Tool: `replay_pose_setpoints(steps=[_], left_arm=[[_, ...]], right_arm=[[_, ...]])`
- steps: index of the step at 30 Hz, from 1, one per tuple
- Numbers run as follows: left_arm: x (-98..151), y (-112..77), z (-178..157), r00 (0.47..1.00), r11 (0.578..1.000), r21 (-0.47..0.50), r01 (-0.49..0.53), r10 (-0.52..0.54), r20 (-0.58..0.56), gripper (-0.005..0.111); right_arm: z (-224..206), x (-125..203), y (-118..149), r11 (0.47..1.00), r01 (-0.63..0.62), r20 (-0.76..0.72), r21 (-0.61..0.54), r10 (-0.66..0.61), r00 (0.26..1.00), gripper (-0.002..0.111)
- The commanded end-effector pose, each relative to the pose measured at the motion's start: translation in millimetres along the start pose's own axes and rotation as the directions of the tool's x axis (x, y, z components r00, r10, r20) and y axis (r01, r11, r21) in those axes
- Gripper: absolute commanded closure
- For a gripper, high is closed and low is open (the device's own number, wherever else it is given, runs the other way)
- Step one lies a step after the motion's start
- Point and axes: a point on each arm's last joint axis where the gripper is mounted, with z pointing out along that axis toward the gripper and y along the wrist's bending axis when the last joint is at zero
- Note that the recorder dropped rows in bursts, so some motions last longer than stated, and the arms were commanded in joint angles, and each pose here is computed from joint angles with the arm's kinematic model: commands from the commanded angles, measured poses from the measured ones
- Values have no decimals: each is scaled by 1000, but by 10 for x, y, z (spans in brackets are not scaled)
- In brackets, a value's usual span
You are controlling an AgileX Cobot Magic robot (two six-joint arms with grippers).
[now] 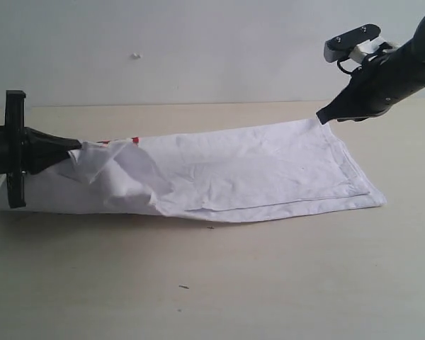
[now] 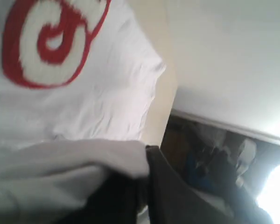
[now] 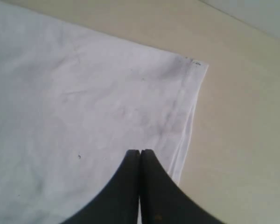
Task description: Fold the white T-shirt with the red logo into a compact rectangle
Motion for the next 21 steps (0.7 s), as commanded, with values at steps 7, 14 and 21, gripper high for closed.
replay_pose_setpoints(steps=[7,14,21], left_arm=[[-447,342,145,959,972,-99,211,-186,213,37],[-487,199,161,986,995,-33,93,-88,138,18],[-369,7,197,994,997,27,-75,77,-75,32]], right_arm=[[-48,-5,4,999,44,-6,-7,-44,999,108],[-48,16,19,998,62,-28,-26,-63,998,108],[-49,32,33,997,60,-45,-42,-62,997,108]])
